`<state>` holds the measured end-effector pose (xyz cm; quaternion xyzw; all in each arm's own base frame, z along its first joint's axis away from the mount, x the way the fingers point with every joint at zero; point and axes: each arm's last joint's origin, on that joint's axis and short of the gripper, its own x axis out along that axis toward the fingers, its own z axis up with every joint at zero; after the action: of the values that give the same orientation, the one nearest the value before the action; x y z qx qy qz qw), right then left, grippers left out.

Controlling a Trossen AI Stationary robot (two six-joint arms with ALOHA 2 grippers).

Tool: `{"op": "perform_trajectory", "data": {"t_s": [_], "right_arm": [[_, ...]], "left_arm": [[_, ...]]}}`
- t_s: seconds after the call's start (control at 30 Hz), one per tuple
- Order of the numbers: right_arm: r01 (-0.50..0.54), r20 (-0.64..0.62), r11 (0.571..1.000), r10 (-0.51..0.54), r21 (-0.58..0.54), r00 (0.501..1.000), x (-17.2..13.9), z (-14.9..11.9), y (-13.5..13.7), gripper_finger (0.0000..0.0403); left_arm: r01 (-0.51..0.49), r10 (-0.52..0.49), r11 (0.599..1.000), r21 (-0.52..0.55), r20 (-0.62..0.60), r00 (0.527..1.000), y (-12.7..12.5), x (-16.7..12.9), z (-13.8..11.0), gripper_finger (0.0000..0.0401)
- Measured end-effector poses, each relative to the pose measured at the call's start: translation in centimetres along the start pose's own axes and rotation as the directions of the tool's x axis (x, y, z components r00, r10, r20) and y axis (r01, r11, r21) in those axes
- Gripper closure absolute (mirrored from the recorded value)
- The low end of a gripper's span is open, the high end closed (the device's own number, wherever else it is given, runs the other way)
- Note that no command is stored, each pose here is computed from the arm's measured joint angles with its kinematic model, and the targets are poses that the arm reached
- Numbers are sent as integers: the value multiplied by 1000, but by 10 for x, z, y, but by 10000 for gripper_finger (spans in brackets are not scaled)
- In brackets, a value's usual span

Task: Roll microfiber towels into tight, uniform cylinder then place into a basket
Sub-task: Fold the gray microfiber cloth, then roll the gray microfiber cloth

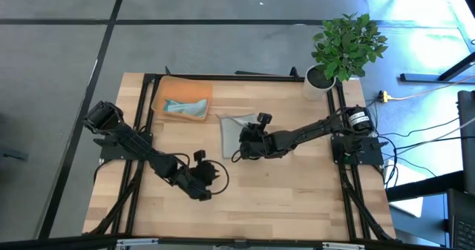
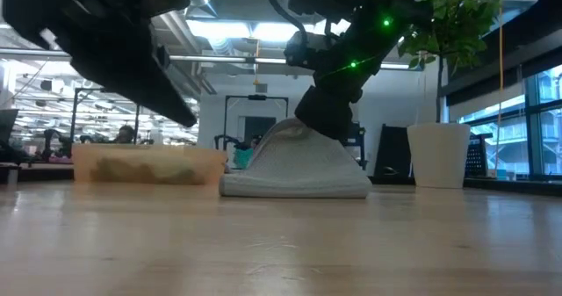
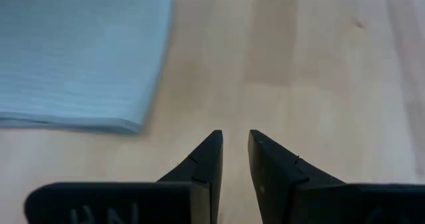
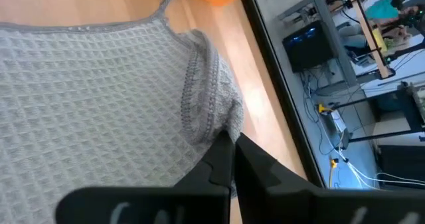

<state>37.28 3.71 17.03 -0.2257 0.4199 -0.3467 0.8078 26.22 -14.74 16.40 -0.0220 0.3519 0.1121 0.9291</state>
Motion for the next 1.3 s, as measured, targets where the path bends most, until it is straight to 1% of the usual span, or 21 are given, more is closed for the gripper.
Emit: {"op": "perform_trajectory", "data": {"t_s": [0.2,0.37,0.47,0.63,0.9,0.97,1.03,1.07,1.13,1.2,1.23,1.3], "right_arm": [[-4,-1,1000,4,0,1000,0,0,0,396],[-5,-1,1000,5,1,1000,0,0,0,395],[0,-2,999,0,35,1000,1,0,-1,389],[6,-10,999,-6,45,1000,3,-1,-2,355],[28,-9,999,-28,41,1000,3,-1,-3,278],[17,-10,999,-17,42,1000,3,0,-3,263],[-23,-11,999,23,44,1000,2,1,-2,253],[-59,-11,998,59,36,998,0,1,0,250],[-165,-38,986,165,-3,986,-2,-2,5,247],[-279,-90,960,275,-27,957,-5,-7,9,247],[-323,-113,946,319,-18,941,-5,-9,10,246],[-373,-151,928,370,6,917,-4,-16,12,246]], "left_arm": [[-88,88,996,-1,56,995,3,0,2,335],[-91,91,996,-1,58,994,3,0,2,335],[-90,90,996,-1,58,994,3,0,2,335],[-89,89,996,0,57,994,3,0,2,335],[-89,88,996,-1,56,994,3,0,2,335],[-92,92,996,1,57,994,3,0,2,335],[-104,103,994,13,57,993,6,2,4,335],[-112,111,994,10,56,992,8,4,5,335],[-135,135,991,-4,54,989,14,8,7,335],[-162,162,987,-5,41,986,20,14,9,335],[-175,175,985,0,34,984,24,18,9,335],[-204,204,979,6,21,979,31,27,11,335]]}}
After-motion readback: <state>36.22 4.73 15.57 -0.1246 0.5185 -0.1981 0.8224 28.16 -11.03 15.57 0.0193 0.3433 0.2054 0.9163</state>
